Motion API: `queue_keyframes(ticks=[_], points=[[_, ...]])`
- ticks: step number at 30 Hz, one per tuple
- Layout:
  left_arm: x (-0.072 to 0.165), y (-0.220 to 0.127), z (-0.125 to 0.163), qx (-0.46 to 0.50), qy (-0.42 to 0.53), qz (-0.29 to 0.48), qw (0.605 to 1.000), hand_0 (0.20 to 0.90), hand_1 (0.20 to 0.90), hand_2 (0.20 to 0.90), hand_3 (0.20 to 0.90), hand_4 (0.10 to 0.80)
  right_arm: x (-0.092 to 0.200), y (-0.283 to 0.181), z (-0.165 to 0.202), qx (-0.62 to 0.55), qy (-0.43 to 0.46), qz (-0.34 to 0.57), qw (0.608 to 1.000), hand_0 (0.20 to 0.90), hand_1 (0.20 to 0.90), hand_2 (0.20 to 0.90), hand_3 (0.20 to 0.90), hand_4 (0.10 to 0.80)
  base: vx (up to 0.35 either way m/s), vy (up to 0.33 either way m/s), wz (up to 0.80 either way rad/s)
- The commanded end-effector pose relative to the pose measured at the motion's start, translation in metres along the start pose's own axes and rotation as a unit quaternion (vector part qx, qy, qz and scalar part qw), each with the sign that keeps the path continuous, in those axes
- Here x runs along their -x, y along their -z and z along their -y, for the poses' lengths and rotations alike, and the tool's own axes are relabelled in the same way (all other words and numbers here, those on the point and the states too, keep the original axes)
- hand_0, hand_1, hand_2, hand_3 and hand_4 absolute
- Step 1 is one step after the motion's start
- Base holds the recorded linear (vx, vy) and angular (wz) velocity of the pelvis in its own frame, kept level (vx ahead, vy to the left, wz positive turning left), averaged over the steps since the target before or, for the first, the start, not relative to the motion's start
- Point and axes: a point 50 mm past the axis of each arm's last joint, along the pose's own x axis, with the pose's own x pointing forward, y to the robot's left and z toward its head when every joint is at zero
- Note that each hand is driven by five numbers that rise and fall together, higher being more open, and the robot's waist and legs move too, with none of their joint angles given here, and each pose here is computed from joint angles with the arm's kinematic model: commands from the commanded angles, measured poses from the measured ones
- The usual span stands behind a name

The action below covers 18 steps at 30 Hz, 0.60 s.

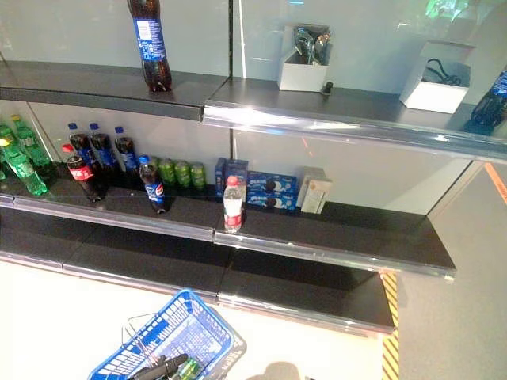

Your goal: Pick up the drink and place into the basket.

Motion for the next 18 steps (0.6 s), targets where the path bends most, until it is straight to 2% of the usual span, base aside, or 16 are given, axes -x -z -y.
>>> queue_keyframes(ticks=[1, 18], points=[[-0.0105, -0.0317, 0.0287, -0.044, 0.079, 0.054, 0.994, 0.3, 0.3, 0.3, 0.2, 0.1, -0.0022, -0.0301, 0.009, 0.024, 0.004, 0.036, 0.999, 0.9, 0.9, 0.9, 0.9, 0.8, 0.0, 0.0, 0.0], [-0.0104, -0.0305, 0.029, -0.047, 0.084, 0.053, 0.994, 0.3, 0.3, 0.3, 0.2, 0.1, -0.002, -0.0287, 0.0091, 0.024, 0.005, 0.035, 0.999, 0.9, 0.9, 0.9, 0.9, 0.8, 0.0, 0.0, 0.0]])
